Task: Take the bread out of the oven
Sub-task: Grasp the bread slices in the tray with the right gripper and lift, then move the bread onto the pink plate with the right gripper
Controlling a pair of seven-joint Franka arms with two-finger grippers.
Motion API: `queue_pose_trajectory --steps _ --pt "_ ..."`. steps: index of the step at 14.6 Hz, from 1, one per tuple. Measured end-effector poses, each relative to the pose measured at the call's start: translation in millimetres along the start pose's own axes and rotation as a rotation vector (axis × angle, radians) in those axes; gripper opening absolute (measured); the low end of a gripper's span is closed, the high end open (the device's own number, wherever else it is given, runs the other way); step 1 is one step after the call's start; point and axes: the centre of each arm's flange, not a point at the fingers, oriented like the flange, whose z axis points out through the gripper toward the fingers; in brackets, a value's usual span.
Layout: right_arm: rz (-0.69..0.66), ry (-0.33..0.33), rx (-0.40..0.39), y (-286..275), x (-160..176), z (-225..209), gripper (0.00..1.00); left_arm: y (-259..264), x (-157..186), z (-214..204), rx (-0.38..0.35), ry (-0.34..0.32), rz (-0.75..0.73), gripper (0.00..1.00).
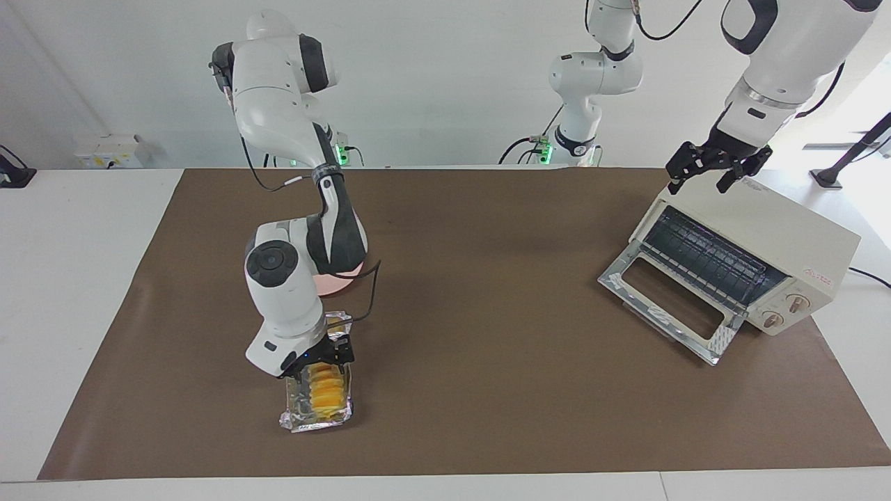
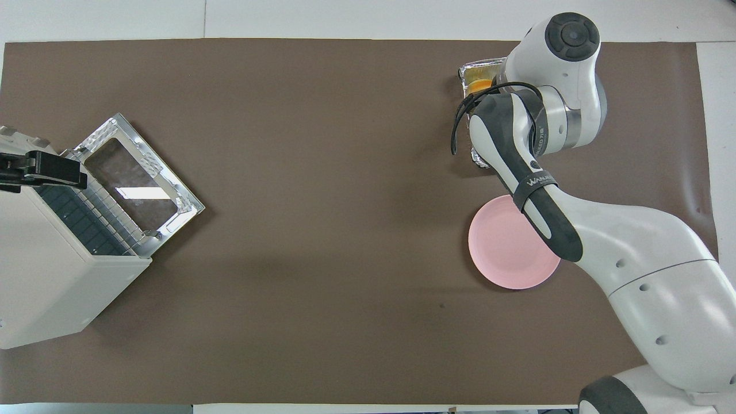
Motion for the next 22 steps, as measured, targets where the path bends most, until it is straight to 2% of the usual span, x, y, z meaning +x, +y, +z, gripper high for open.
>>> queue_pose_trajectory --steps 1,4,6,7,9,12,14,19,22 --pt "0.0 0.003 0.0 0 -1 2 0.82 0 0 1 0.0 -0.001 0.0 1.0" --pt "0.001 0.002 0.0 1 -1 3 0.47 0 0 2 0.0 -0.003 0.0 1.0" --pt "0.001 0.002 0.0 1 -1 3 0.28 0 0 2 0.0 -0.004 0.0 1.0" --pt "0.002 0.002 0.0 1 -1 3 0.21 0 0 2 0.0 -0.004 0.0 1.0" --pt "0.002 0.001 0.0 1 -1 3 0.13 0 0 2 0.0 -0.004 0.001 1.0" --pt "0.003 -0.038 -0.005 6 -5 -3 0.08 1 0 2 0.0 -0.004 0.002 1.0" --pt "-0.015 -0.07 -0.005 13 -8 -21 0.07 1 0 2 0.0 -0.004 0.002 1.0" --pt "-0.024 -0.157 0.005 17 -29 -107 0.07 2 0 4 0.0 -0.008 0.003 1.0" --pt "-0.019 -0.223 0.015 19 -61 -161 0.07 2 0 4 0.0 -0.009 0.003 1.0"
